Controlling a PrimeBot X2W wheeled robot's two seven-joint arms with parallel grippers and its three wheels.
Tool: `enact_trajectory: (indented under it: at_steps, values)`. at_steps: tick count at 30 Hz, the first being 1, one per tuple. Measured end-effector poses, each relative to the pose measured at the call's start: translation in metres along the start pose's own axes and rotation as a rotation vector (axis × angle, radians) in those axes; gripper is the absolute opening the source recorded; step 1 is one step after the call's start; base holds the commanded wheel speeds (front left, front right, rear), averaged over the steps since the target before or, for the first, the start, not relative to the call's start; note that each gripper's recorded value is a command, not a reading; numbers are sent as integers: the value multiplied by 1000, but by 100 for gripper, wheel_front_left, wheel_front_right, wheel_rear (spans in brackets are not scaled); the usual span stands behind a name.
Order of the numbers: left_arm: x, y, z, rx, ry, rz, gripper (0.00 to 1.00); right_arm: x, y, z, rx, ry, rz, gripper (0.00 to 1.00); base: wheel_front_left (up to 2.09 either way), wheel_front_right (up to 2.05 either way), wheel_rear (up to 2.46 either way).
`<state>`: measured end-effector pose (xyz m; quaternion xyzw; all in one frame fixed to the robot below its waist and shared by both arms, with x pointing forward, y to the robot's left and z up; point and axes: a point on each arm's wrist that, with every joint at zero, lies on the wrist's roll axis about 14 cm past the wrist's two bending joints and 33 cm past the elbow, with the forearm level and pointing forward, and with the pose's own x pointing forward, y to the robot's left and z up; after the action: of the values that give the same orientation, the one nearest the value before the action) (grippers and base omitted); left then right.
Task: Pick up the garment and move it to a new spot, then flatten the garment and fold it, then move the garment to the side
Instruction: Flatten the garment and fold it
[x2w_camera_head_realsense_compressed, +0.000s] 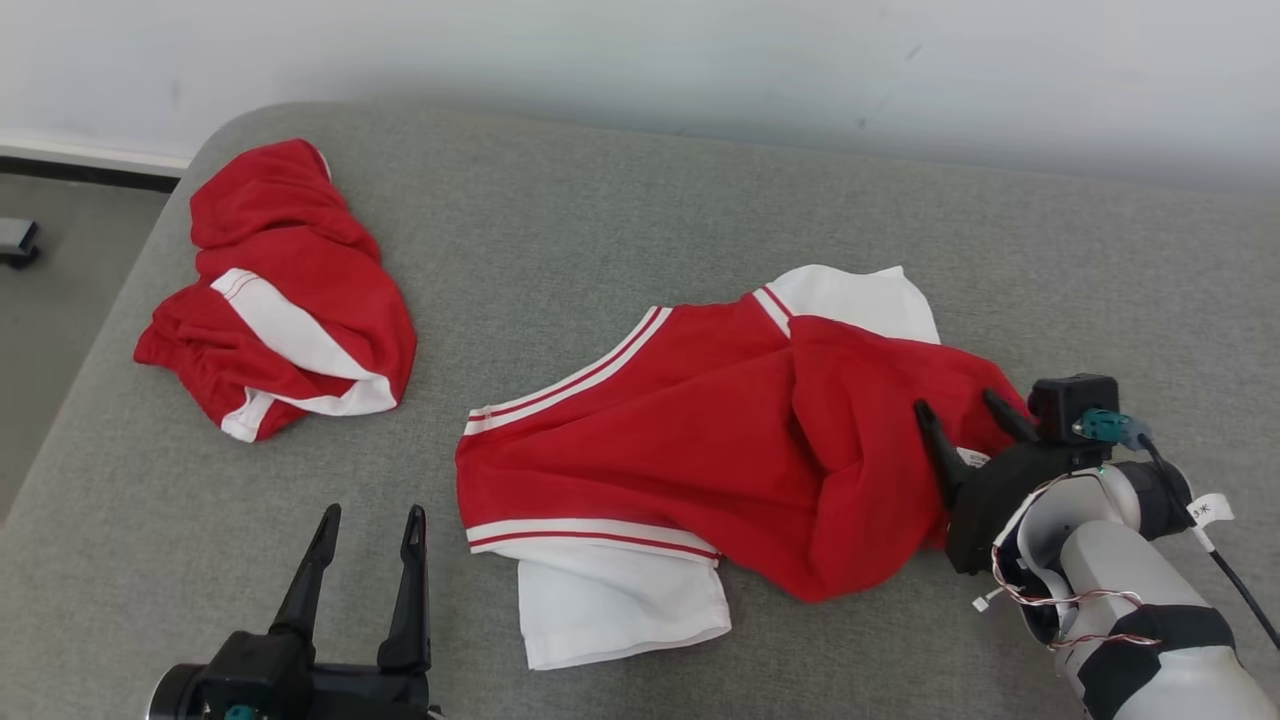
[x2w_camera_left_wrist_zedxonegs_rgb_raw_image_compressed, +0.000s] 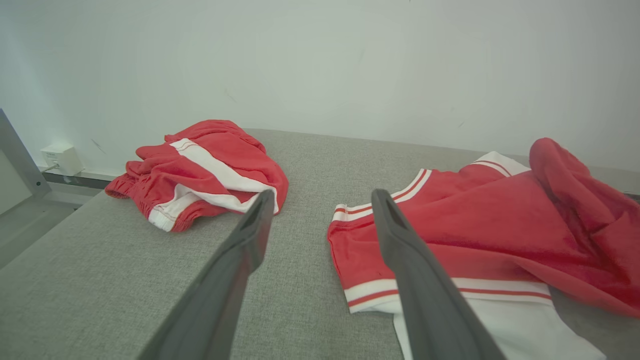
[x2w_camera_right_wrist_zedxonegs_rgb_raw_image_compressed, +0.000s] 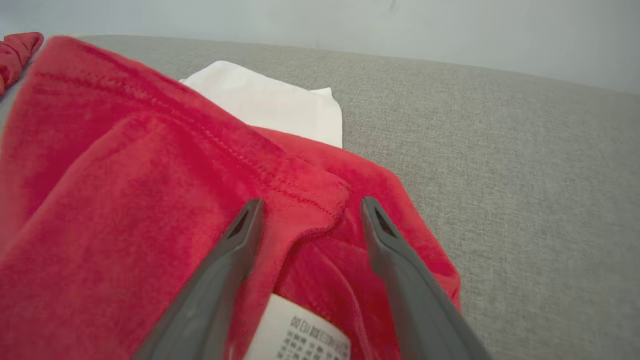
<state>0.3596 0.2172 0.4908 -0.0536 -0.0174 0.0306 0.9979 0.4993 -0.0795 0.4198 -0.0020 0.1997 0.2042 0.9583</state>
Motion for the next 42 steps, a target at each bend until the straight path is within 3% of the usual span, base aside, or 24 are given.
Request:
enact_trajectory:
  at_steps: [1, 2, 5, 10, 17, 25, 31, 36, 37, 38, 42]
  values:
    - [0, 1, 0, -2, 1, 3, 100, 2, 3, -2, 4, 7, 8, 19, 0, 0, 0]
    - [0, 2, 0, -2, 2, 6, 100, 4, 5, -5, 4, 20, 14, 0, 0, 0, 0]
    - [2, 3, 0, -4, 0, 10, 100, 7, 9, -3, 15, 9, 27, 0, 0, 0, 0]
    - [5, 0, 1, -9, -7, 0, 100, 3, 9, 31, -8, -157, 34, 0, 0, 0, 0]
    - [2, -12, -3, -23, 4, -34, 100, -27, 5, 49, 22, -289, 29, 0, 0, 0, 0]
    - [0, -29, -13, -42, 32, -83, 100, -91, -17, 24, 118, -354, -59, 0, 0, 0, 0]
    - [6, -48, -14, -50, 34, -140, 100, -135, -23, -1, 285, -390, -156, 0, 0, 0, 0]
    - [7, -56, -14, -52, 32, -165, 100, -161, -21, -37, 395, -333, -236, 0, 0, 0, 0]
    - [7, -56, -14, -52, 33, -166, 100, -164, -21, -43, 408, -321, -247, 15, 0, 0, 0]
    - [7, -57, -14, -53, 34, -167, 100, -166, -20, -47, 409, -311, -257, 96, 0, 0, 0]
    - [6, -56, -14, -51, 33, -166, 100, -172, -26, -47, 365, -310, -287, 100, 0, 0, 0]
